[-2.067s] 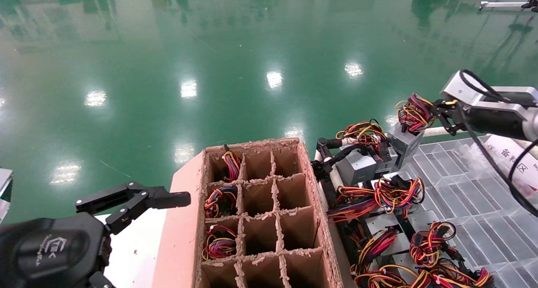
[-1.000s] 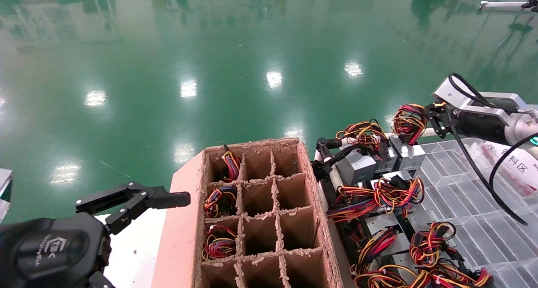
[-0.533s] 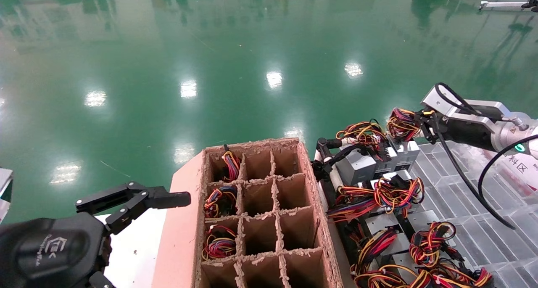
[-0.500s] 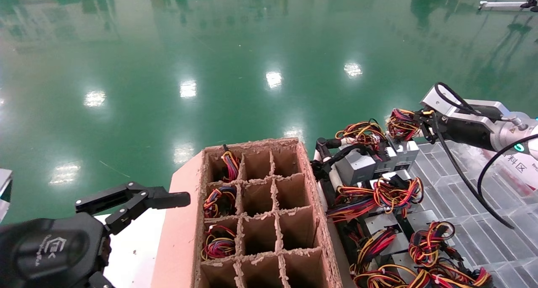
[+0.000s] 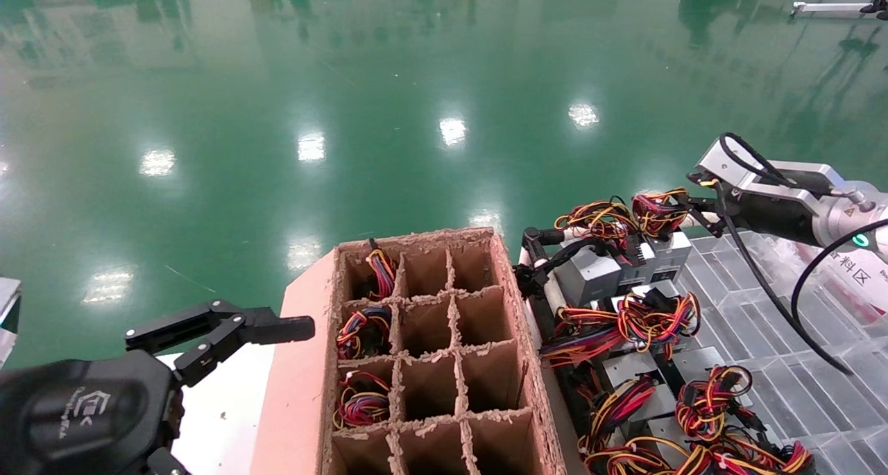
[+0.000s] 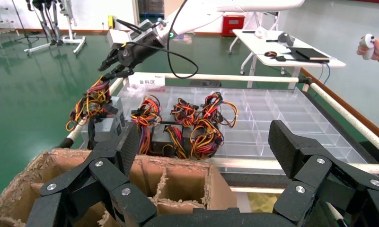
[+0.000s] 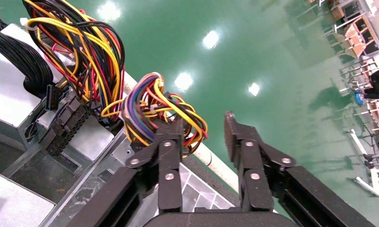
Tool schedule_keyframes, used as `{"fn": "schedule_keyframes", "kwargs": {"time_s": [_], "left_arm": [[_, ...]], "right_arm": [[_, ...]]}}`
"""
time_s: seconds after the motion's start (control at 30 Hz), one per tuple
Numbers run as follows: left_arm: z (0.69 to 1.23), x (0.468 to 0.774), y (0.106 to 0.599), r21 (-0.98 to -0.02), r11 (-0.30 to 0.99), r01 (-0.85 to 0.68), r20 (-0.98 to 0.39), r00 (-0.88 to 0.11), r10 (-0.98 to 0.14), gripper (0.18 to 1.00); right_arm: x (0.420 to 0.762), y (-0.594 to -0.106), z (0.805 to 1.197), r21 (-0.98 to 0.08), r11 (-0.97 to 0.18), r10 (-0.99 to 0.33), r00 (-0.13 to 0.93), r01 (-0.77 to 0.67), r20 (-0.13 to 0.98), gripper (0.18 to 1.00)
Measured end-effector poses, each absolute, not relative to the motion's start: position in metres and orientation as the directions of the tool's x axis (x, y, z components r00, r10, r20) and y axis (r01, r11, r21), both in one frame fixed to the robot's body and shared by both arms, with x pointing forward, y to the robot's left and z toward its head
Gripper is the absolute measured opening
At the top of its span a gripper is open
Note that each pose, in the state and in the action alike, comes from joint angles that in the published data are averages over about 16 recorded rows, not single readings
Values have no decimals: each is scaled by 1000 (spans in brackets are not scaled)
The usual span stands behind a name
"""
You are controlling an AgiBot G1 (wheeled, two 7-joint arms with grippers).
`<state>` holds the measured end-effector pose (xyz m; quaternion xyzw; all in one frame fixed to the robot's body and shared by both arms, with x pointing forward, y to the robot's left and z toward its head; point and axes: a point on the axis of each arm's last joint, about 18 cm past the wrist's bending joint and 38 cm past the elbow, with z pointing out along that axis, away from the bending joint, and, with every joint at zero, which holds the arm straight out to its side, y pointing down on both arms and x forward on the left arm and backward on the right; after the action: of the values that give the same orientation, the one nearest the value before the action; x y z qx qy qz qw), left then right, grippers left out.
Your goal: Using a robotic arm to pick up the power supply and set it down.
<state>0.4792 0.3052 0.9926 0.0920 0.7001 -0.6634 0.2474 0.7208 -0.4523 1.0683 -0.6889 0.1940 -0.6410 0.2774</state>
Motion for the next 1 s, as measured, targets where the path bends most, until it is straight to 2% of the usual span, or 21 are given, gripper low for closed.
{"fn": "schedule_keyframes", "kwargs": {"time_s": [0.23, 0.53, 0.77, 1.0], "left_arm": [[993, 479, 305, -884, 103, 457, -468, -861, -199, 1001], [993, 479, 305, -884, 103, 457, -468, -861, -200, 1001], [993, 479, 305, -884, 103, 457, -468, -861, -200, 1001], [993, 479, 305, -884, 103, 457, -468, -861, -200, 1001]], "right_arm": [[707, -464, 1084, -694, -710, -687, 98, 122, 720, 443], [689, -473, 1100, -774, -605, -768, 117, 188, 629, 662], [688, -455, 1089, -814, -526, -792, 207, 248, 575, 813], [684, -422, 1068, -848, -430, -778, 350, 310, 522, 916]]}}
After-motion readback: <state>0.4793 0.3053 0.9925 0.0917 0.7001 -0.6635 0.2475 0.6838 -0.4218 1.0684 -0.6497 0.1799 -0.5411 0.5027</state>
